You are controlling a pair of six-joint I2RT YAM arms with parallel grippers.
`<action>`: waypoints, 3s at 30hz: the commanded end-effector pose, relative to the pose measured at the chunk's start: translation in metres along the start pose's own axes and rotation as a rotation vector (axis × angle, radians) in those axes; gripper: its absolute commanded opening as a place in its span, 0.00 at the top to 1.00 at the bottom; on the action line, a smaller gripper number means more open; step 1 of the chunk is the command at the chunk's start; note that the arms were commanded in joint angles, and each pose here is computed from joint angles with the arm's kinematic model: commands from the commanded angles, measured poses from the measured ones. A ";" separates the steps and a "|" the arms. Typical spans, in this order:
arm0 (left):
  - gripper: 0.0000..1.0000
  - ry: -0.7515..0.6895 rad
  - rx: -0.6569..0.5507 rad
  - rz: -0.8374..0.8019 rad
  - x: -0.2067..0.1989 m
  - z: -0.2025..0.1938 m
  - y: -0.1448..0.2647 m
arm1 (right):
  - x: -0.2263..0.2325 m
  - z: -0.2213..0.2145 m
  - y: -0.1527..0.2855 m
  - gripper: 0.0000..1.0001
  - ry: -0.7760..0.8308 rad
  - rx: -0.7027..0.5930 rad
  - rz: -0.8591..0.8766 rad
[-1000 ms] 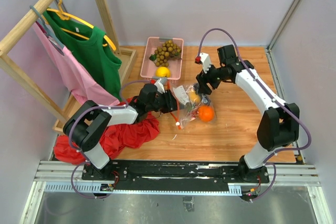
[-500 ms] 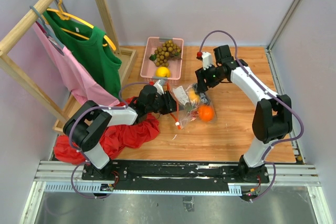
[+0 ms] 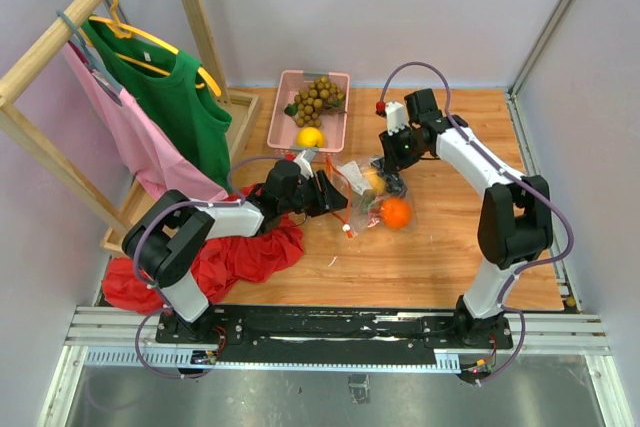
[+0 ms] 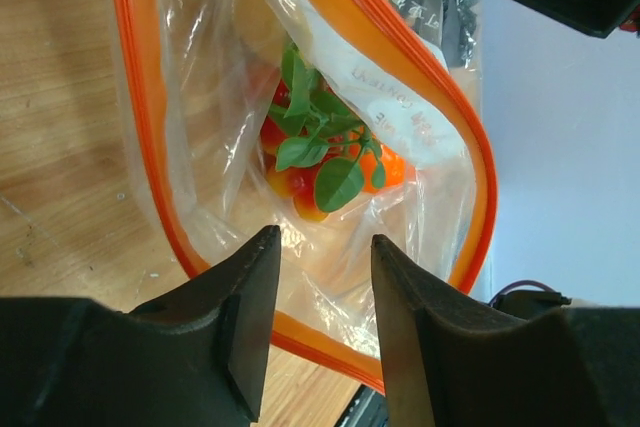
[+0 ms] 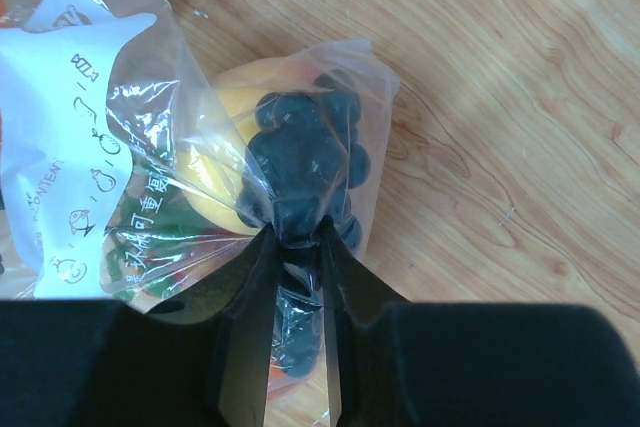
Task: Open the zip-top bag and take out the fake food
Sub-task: Pick up the fake fruit from the zipper food storage bag.
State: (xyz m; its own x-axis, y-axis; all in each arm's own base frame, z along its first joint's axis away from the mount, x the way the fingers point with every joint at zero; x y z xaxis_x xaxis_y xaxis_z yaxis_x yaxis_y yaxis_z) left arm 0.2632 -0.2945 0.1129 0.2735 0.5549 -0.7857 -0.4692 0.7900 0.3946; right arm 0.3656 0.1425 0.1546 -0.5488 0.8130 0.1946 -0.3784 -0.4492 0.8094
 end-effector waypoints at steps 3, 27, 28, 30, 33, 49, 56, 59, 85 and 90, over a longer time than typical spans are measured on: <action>0.53 -0.001 -0.007 -0.013 -0.007 0.010 -0.012 | 0.002 -0.034 -0.024 0.78 -0.002 0.132 -0.001; 0.39 -0.023 0.042 0.091 0.001 0.007 -0.020 | 0.047 -0.037 -0.009 0.79 -0.054 0.060 0.252; 0.39 -0.026 0.053 0.120 0.004 0.005 -0.022 | 0.047 -0.037 -0.008 0.79 -0.054 0.056 0.255; 0.39 -0.037 0.066 0.166 0.008 0.004 -0.025 | 0.048 -0.036 -0.008 0.79 -0.055 0.050 0.257; 0.43 -0.049 0.079 0.184 0.008 0.005 -0.029 | 0.048 -0.037 -0.009 0.79 -0.055 0.050 0.258; 1.00 -0.101 -0.052 0.104 -0.032 0.033 -0.001 | 0.040 -0.038 0.002 0.83 0.012 0.020 0.176; 1.00 -0.088 -0.107 0.099 -0.033 0.029 0.023 | 0.036 -0.039 0.005 0.85 0.042 0.010 0.138; 1.00 -0.088 -0.112 0.108 -0.031 0.025 0.032 | 0.036 -0.040 0.006 0.85 0.044 0.008 0.133; 1.00 -0.023 -0.138 0.024 -0.036 0.013 0.062 | 0.094 -0.029 0.060 0.23 0.481 -0.403 0.769; 1.00 -0.038 -0.122 0.019 -0.031 0.010 0.063 | 0.098 -0.040 0.048 0.14 0.978 -0.540 0.833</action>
State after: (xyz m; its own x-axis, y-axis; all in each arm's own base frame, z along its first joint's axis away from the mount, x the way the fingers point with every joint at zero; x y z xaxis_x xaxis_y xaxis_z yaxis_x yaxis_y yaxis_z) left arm 0.2340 -0.2599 0.1586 0.2453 0.6134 -0.7507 -0.5762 0.7150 0.3959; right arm 0.2738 0.1764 0.1943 -0.9694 0.0737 0.2340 0.0222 -0.9236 0.3826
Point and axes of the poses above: each gripper's point midway between its finger pads, its own y axis back along the fingers, its own x axis along the line the jaws close on, z = x × y, the point moved 5 cm from there along y, back along the fingers, and after that the axes turned 5 degrees about -y, right-handed, at the moved point
